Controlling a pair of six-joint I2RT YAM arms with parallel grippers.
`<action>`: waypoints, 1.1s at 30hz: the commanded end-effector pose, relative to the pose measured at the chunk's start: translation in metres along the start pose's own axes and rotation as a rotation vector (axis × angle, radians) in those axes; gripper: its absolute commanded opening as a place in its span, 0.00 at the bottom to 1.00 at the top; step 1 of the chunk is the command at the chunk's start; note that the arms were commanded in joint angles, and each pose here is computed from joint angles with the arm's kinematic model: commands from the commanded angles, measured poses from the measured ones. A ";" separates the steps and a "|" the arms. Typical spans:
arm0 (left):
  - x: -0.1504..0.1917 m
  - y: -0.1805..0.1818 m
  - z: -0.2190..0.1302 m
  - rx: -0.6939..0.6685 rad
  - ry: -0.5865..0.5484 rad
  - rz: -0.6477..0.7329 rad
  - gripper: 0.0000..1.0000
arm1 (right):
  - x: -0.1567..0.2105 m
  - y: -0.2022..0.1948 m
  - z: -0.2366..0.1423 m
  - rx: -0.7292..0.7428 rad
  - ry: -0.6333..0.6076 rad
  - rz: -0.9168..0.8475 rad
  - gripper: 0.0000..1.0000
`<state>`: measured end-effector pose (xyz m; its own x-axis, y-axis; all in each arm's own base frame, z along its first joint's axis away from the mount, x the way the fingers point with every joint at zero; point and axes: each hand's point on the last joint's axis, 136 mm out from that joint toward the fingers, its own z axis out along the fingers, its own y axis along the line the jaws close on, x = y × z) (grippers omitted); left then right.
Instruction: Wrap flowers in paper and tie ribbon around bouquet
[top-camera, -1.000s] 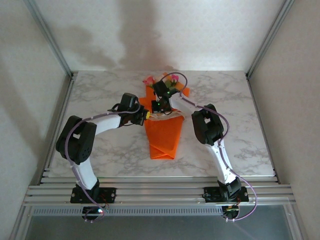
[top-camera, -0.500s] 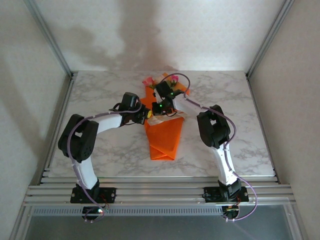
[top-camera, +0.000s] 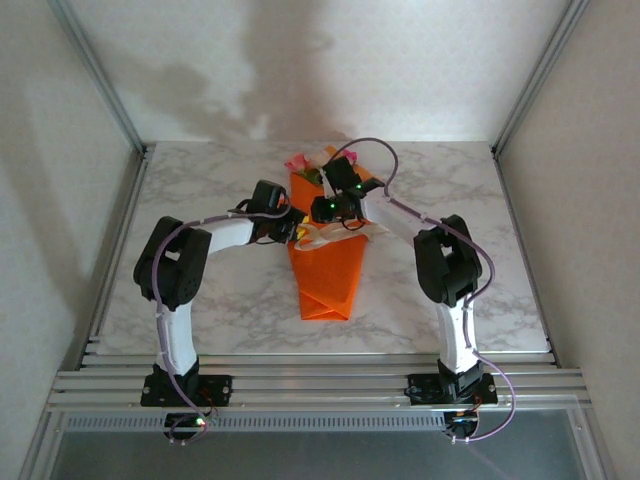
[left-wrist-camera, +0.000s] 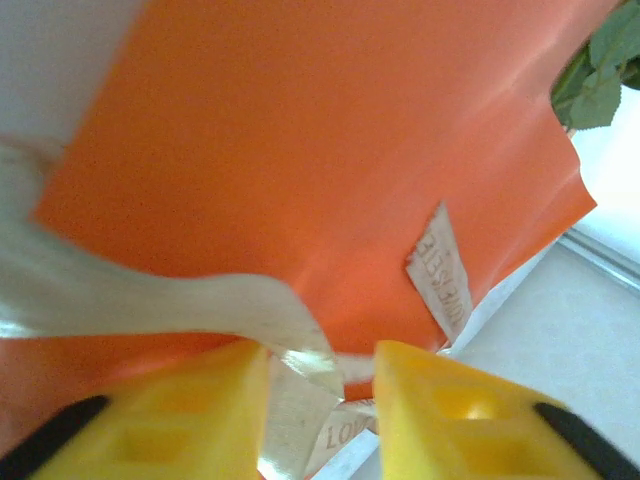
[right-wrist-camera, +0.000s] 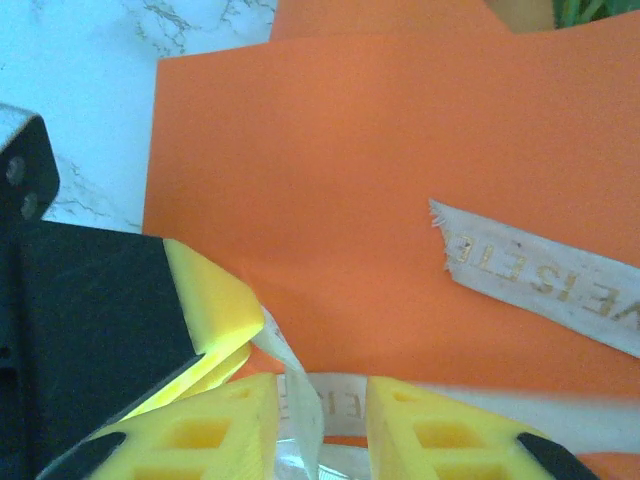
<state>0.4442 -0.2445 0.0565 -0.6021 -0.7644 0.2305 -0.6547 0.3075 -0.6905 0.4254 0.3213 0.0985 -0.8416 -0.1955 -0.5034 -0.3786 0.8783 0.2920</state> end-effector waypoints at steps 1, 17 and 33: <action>0.001 -0.014 -0.017 -0.019 -0.017 0.073 0.40 | 0.002 -0.004 -0.008 0.037 -0.032 -0.028 0.28; 0.014 0.024 -0.082 -0.253 -0.049 0.331 0.48 | -0.016 -0.069 -0.065 0.238 -0.180 0.169 0.27; 0.024 0.054 -0.047 -0.560 0.086 0.858 0.41 | 0.004 -0.125 -0.077 0.283 -0.128 0.343 0.32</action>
<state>0.3778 -0.2220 0.0657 -0.9644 -0.2359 -0.1198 -0.1864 0.9271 -0.3253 0.4428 0.1928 0.1172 -0.8334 0.0976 -0.5440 -0.0168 0.9794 0.2014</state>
